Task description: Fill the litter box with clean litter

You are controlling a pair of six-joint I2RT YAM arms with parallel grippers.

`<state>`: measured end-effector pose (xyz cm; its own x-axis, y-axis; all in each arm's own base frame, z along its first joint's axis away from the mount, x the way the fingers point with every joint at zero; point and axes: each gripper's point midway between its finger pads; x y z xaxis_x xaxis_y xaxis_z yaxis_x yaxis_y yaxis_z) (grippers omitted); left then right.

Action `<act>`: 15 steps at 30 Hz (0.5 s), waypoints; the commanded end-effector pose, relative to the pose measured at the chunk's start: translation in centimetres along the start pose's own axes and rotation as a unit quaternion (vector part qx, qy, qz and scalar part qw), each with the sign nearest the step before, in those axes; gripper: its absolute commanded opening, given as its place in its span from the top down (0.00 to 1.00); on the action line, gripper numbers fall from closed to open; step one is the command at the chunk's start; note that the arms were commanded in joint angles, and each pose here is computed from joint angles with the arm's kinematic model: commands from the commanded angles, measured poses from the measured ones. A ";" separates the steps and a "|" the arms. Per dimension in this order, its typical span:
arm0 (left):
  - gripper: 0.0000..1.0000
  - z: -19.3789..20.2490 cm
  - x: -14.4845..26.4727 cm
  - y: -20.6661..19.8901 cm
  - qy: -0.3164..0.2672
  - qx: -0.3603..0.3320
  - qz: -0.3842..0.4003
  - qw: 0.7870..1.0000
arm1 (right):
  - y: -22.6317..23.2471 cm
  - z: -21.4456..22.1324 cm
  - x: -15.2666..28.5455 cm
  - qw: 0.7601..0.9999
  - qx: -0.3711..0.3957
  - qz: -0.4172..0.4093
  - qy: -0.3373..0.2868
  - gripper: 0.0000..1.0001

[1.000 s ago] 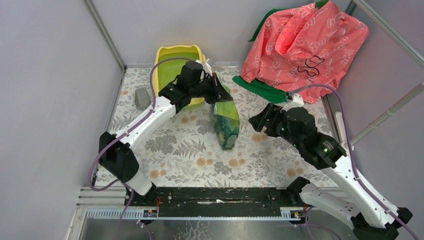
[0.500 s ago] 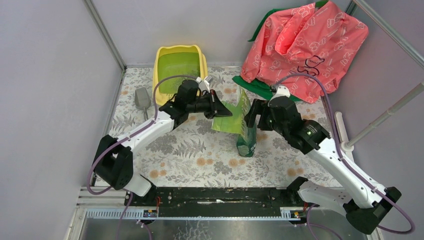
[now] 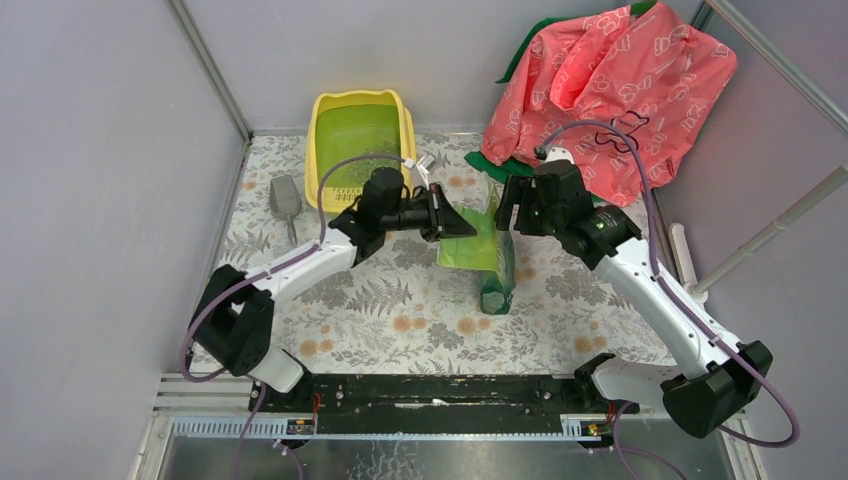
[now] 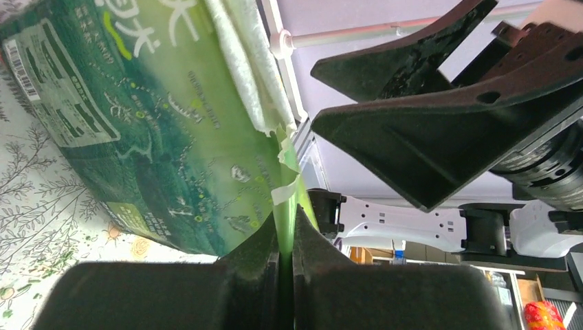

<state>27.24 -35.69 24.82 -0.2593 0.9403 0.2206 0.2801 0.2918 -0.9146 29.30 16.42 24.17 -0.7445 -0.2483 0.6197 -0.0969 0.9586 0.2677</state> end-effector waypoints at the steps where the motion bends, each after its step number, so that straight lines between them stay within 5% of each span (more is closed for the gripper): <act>1: 0.91 1.0 -1.6 0.2 0.009 -0.001 0.030 1.000 | 0.4 -1.4 0.3 1.000 0.004 -0.026 -0.006 0.22; 15: 0.92 4.3 -5.2 4.0 0.037 0.043 0.038 0.998 | -1.5 -1.7 -1.6 1.000 -0.013 -0.026 0.007 0.30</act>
<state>26.45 -39.28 18.78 -0.1965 0.9560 0.2180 0.1959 0.2561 -0.9466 30.65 14.33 23.28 -0.7183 -0.2521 0.6485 -0.0667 0.9527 0.2966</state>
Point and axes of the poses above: each gripper's point midway between its finger pads, its own x axis back along the fingers, its own y axis along the line the jaws close on, z = x × y, and after that the axes turned 1 degree about x, right-handed
